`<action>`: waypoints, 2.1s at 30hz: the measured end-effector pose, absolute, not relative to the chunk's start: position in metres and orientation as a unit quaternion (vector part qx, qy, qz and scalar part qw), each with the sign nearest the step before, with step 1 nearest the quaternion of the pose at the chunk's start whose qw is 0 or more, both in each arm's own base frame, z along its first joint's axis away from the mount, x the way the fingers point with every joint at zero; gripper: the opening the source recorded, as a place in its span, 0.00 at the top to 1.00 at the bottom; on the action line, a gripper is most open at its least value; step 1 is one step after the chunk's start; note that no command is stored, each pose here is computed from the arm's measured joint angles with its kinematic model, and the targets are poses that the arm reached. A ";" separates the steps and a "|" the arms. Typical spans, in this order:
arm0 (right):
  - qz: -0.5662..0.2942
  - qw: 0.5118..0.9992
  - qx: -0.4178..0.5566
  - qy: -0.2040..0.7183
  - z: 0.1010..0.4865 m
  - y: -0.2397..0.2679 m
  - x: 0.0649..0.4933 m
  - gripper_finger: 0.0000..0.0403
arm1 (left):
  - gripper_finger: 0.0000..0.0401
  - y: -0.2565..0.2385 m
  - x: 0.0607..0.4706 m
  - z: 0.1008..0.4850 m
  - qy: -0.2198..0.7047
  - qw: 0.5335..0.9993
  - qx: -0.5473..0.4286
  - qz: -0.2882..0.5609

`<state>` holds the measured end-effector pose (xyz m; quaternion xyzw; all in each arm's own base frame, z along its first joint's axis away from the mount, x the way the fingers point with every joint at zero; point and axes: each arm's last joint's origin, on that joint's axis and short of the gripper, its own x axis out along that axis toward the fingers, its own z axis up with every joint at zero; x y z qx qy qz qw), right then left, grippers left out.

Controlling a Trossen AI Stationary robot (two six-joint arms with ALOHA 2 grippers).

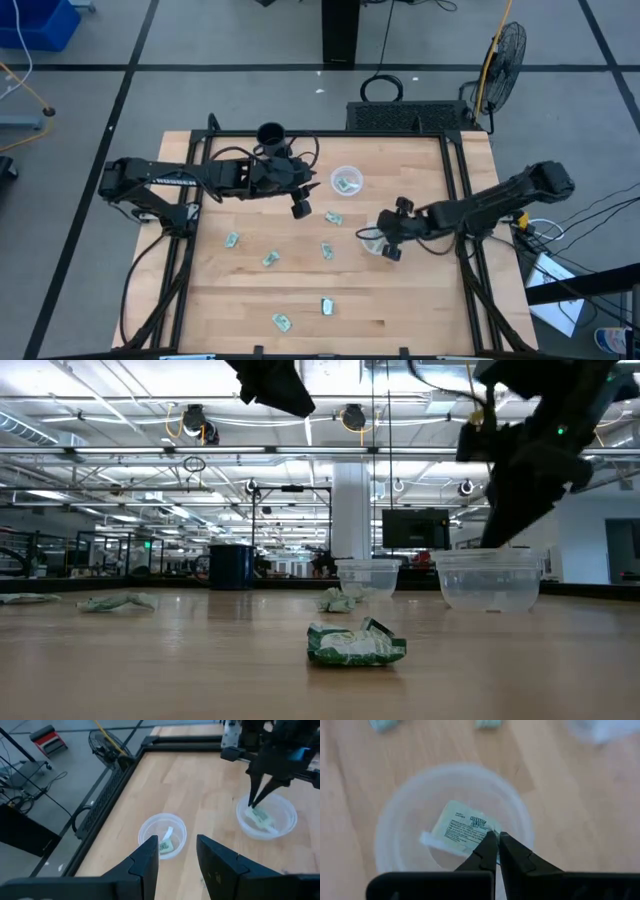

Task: Pick and place items into bin
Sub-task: Put the stevia packet into the bottom transparent bin, then put the stevia packet into the top transparent bin

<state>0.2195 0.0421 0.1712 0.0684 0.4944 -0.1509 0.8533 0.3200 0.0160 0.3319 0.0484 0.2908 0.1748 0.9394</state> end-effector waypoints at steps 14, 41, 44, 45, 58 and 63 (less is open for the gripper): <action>-0.113 0.824 0.103 0.546 0.153 0.027 0.229 0.85 | 0.65 0.014 0.318 0.328 0.312 0.935 0.043 0.164; -0.111 0.937 0.033 0.331 0.232 0.023 0.227 0.76 | 0.65 0.018 0.333 0.158 0.224 0.959 -0.100 0.144; -0.115 0.945 0.021 0.305 0.236 0.023 0.231 0.76 | 0.65 0.023 0.347 0.134 0.234 0.954 -0.128 0.138; -0.113 0.948 0.017 0.298 0.237 0.023 0.232 0.76 | 0.65 0.025 0.351 0.127 0.239 0.953 -0.131 0.132; -0.099 0.955 -0.014 0.280 0.241 0.023 0.234 0.76 | 0.69 0.028 0.361 0.081 0.299 0.930 -0.145 0.160; -0.099 0.955 -0.014 0.280 0.241 0.023 0.234 0.77 | 0.89 0.029 0.361 0.081 0.300 0.929 -0.138 0.168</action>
